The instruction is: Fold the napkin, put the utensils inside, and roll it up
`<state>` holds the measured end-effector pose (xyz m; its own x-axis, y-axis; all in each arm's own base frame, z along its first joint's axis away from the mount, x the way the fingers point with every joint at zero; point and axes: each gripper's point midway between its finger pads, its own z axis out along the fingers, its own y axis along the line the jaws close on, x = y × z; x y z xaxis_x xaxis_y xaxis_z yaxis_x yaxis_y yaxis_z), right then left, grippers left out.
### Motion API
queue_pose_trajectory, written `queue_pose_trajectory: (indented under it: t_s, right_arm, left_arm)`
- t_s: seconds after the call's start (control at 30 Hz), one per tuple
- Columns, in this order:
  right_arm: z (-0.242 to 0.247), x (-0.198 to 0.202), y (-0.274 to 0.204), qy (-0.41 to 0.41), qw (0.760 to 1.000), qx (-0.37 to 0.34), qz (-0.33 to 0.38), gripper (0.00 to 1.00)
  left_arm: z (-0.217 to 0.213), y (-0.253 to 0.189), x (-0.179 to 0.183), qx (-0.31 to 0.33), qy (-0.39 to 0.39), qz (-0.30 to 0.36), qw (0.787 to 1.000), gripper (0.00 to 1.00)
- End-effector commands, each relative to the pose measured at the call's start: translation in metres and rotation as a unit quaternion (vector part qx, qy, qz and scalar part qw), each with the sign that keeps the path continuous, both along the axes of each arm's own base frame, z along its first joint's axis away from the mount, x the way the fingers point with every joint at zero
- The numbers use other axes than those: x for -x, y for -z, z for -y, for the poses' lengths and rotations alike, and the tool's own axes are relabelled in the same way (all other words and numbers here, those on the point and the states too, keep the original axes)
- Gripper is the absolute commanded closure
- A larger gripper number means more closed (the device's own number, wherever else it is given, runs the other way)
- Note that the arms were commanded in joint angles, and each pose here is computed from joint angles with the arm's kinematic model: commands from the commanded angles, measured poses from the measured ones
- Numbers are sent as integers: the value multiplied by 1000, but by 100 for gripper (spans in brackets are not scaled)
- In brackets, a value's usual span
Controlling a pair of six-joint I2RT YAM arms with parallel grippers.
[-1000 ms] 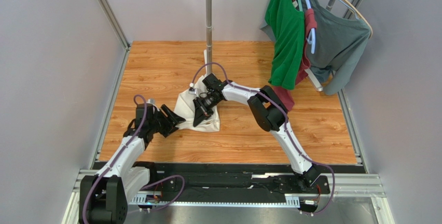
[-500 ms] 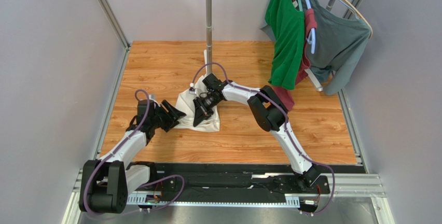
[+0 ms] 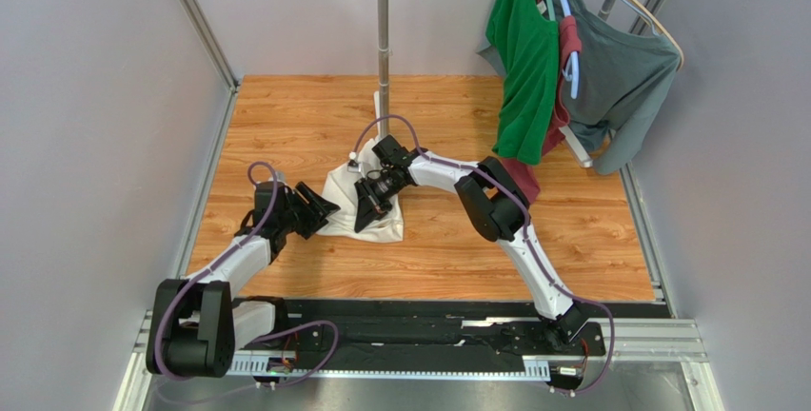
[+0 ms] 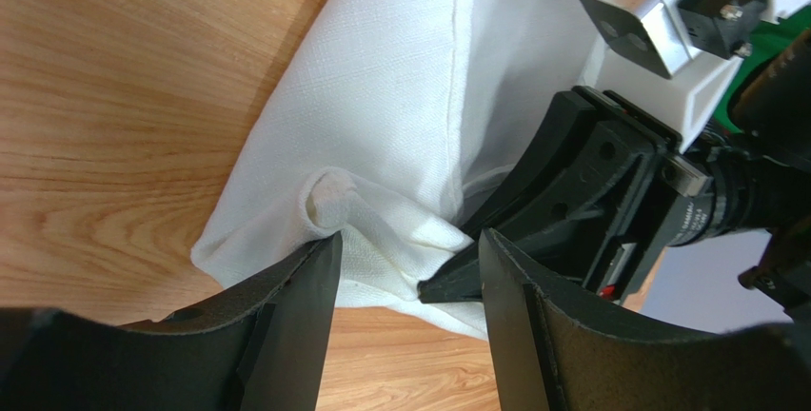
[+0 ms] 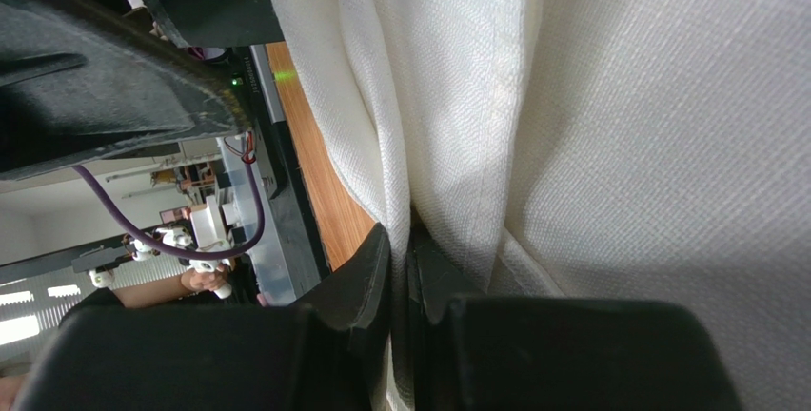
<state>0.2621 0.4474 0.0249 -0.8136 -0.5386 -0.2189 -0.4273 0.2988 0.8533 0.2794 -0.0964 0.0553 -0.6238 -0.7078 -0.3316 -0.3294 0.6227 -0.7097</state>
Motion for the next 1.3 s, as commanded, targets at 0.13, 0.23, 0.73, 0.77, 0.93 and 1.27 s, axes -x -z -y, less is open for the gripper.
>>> queue_pose_trajectory:
  t_s: [0.13, 0.23, 0.73, 0.77, 0.93, 1.27]
  right_arm:
    - [13, -17, 24, 37, 997, 48, 57, 68]
    - [11, -18, 7, 42, 996, 32, 69, 53]
    - [35, -31, -65, 75, 966, -4, 248, 23]
    - [36, -30, -67, 73, 964, -9, 256, 23]
    - [43, -17, -75, 63, 951, -35, 300, 22]
    - [36, 11, -60, 18, 943, -36, 332, 24]
  left_arm:
    - [-6, 6, -11, -25, -2, -3, 1000, 37]
    - [-14, 9, -6, -48, -12, -26, 998, 38]
    - [-20, 11, -3, -71, -12, -37, 997, 37]
    - [-20, 10, -3, -71, -10, -37, 997, 37]
    - [-19, 10, -4, -72, -5, -37, 997, 37]
    - [-19, 10, -7, -76, -1, -40, 996, 37]
